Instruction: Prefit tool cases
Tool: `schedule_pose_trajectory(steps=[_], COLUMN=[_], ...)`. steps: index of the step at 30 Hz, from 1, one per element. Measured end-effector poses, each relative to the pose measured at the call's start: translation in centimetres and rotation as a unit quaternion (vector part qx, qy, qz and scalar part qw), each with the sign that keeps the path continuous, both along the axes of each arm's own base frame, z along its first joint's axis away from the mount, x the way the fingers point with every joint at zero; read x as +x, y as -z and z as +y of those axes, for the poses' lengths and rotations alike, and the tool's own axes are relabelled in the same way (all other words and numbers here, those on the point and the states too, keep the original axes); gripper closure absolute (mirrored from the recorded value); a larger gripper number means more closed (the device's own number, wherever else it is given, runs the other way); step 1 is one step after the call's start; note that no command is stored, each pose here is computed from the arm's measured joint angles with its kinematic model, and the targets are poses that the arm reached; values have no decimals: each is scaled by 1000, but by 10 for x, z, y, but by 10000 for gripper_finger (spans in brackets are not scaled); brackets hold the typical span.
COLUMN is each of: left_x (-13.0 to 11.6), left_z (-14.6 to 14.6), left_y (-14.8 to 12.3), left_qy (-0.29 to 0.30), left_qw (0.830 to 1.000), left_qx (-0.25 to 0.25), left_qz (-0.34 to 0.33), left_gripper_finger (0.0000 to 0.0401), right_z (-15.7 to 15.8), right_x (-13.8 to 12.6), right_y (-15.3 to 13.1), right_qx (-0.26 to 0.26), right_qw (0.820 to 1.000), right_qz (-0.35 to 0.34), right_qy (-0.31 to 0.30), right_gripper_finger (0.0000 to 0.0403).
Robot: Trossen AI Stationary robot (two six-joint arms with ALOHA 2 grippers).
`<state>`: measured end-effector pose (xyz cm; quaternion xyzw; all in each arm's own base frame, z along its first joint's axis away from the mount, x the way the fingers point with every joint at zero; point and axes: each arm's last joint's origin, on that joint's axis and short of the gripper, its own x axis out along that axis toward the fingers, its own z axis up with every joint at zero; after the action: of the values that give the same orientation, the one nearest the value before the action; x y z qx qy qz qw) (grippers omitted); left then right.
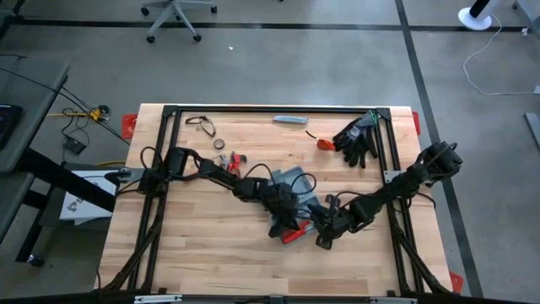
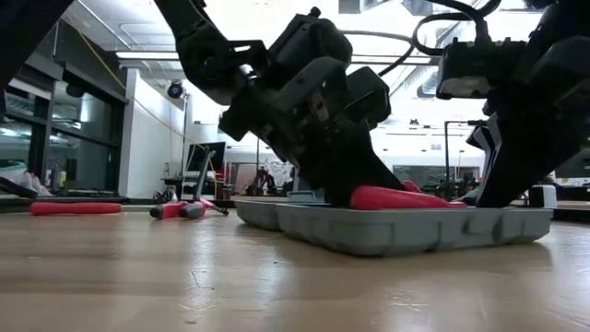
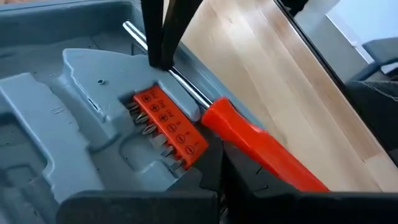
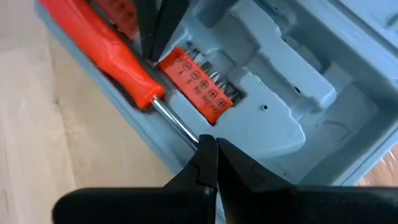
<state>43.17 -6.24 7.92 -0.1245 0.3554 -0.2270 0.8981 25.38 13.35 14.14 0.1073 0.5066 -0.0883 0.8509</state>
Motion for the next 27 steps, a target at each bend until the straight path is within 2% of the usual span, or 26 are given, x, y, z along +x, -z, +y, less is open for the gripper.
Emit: schedule_pose_trajectory(steps=[8, 12, 18, 27], left_x=[1, 2, 3, 2], left_z=[2, 4, 11, 15], left_y=[1, 1, 1, -12], left_qy=[-12, -14, -19, -18], left_qw=[1000, 999, 999, 998], left_qx=[21, 27, 38, 52], left_qz=[-15, -18, -23, -40], left_gripper_finger=[401, 401, 401, 401], right_z=[2, 6, 7, -4], right_x=[1, 3, 3, 5], right_y=[-2, -5, -5, -3], right_qx=[-17, 0, 19, -8], right_qw=[1000, 999, 999, 1000], right_qz=[-22, -40, -32, -19], right_qy=[4, -17, -29, -7], right_gripper_finger=[403, 403, 403, 403])
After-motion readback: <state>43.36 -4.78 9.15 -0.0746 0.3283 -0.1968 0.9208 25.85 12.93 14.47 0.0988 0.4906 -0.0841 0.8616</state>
